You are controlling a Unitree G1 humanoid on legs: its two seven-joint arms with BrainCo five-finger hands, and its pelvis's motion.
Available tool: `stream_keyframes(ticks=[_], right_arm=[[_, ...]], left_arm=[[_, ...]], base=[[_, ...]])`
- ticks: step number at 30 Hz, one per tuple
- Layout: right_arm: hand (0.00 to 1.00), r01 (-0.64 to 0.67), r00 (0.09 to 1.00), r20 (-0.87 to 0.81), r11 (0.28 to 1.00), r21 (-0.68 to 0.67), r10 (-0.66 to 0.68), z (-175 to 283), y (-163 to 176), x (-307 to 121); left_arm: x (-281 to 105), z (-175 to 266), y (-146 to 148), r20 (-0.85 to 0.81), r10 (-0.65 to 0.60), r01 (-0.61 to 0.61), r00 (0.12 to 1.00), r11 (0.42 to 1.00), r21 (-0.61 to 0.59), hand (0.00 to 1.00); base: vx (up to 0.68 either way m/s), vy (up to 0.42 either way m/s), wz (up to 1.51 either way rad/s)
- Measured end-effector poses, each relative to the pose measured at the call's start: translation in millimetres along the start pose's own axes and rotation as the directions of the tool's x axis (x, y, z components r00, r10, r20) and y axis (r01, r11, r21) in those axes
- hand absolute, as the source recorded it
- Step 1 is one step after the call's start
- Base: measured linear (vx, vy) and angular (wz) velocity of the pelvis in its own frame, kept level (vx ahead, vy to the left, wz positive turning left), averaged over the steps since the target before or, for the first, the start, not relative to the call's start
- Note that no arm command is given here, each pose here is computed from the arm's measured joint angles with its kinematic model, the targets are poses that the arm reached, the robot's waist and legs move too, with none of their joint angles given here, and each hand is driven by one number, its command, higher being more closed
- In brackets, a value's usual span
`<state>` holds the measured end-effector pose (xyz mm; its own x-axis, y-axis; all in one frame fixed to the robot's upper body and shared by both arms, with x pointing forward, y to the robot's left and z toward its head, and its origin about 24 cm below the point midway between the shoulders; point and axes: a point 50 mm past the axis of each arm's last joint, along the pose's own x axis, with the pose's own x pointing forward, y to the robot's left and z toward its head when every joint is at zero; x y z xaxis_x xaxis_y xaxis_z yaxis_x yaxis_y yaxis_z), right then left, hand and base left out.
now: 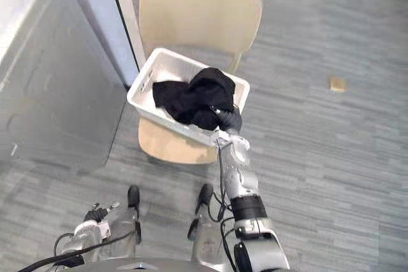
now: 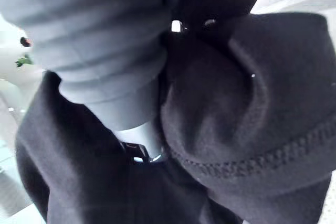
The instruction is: Pick up the laundry basket with both hands and put the clothes into the washing machine.
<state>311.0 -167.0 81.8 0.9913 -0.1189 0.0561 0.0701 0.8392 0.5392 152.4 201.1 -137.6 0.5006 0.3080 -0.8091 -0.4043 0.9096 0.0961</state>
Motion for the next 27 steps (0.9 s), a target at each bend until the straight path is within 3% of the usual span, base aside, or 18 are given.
stream_keyframes(ticks=[11,15,22,27], right_arm=[[1.00,0.015,1.000,0.026,1.000,-0.003,-0.015,4.6,-11.7,-11.3],[1.00,-0.039,0.995,0.096,0.999,0.015,0.037,21.8,-0.1,-12.6],[1.00,-0.128,0.970,0.218,0.988,0.081,0.108,49.2,15.9,-17.9],[1.00,-0.199,0.951,0.258,0.977,0.079,0.173,58.2,26.0,-22.0]], left_arm=[[-8.1,4.6,-11.0,0.063,-0.062,0.059,0.996,0.997,0.046,0.00],[-17.4,29.3,-25.8,0.185,-0.141,0.130,0.973,0.989,0.069,0.00],[-52.1,116.2,-49.7,0.536,-0.225,0.228,0.814,0.972,0.061,0.00],[-74.1,162.8,-68.6,0.677,-0.283,0.286,0.680,0.952,0.111,0.00]], base=[[0.02,0.006,-0.01],[0.00,0.000,0.00],[-0.02,0.001,-0.04],[-0.05,0.000,-0.25]])
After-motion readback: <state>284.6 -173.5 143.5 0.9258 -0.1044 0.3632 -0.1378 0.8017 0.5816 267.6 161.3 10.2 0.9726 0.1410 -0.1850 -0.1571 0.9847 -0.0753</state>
